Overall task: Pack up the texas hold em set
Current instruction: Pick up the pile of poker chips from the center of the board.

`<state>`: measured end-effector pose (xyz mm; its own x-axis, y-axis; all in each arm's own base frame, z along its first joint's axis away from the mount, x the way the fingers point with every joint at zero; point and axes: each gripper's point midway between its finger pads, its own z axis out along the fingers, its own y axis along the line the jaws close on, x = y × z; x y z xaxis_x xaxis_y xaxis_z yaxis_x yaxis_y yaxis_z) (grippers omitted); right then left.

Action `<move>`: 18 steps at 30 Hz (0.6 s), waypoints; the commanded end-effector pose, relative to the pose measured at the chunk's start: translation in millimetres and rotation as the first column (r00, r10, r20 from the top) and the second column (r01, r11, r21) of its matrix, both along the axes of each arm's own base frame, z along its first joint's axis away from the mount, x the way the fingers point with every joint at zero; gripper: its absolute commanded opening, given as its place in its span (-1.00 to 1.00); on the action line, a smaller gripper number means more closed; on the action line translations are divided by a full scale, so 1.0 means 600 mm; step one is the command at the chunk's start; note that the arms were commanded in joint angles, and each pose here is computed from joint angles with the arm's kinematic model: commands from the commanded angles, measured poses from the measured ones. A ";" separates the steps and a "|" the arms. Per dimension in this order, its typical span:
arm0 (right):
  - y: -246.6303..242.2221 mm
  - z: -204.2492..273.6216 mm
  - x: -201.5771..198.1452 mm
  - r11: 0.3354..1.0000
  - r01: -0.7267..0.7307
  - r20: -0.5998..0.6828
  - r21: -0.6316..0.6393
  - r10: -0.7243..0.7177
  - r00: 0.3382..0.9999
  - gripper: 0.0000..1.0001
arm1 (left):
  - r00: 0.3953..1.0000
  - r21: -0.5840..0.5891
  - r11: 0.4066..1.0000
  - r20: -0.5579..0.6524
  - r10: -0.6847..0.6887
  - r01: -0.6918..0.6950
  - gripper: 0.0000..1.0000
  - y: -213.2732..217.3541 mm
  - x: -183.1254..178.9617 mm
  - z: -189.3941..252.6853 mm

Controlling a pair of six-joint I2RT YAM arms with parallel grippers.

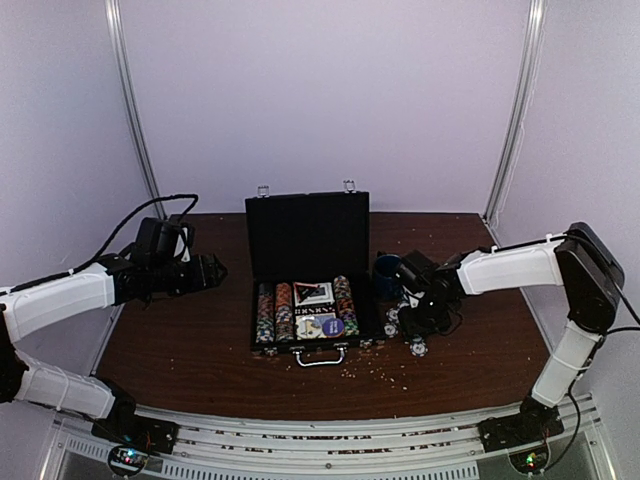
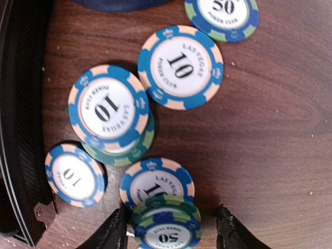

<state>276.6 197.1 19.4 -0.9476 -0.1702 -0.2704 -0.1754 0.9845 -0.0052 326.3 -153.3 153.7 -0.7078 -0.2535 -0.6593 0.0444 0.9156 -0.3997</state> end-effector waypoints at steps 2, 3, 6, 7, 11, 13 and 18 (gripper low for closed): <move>0.003 -0.003 0.011 1.000 -0.010 0.012 -0.013 0.010 1.000 0.07 | 0.999 -0.022 0.999 0.037 0.028 -0.027 0.60 0.002 0.015 0.015; 0.003 -0.004 0.010 1.000 -0.013 0.008 -0.016 0.013 1.000 0.05 | 0.999 -0.022 0.999 0.035 0.028 -0.027 0.60 0.002 0.014 0.013; 0.000 -0.009 0.003 0.999 -0.022 -0.003 -0.030 0.022 1.000 -0.01 | 0.999 -0.026 0.999 0.031 0.027 -0.026 0.60 0.001 0.014 0.012; 0.001 -0.009 0.001 0.999 -0.026 -0.005 -0.033 0.026 1.000 -0.02 | 0.999 -0.025 0.999 0.030 0.026 -0.025 0.60 0.000 0.014 0.011; 0.001 -0.012 -0.015 0.999 -0.032 -0.016 -0.044 0.031 0.999 0.00 | 0.999 -0.025 0.999 0.025 0.023 -0.023 0.60 0.000 0.014 0.008; 0.002 -0.014 -0.023 0.998 -0.033 -0.021 -0.046 0.032 0.999 0.02 | 1.000 -0.026 0.999 0.022 0.022 -0.022 0.60 -0.001 0.013 0.007; -0.004 -0.019 -0.034 0.998 -0.025 -0.031 -0.053 0.024 0.999 0.04 | 1.000 -0.030 0.999 0.019 0.015 -0.014 0.60 -0.004 0.014 0.005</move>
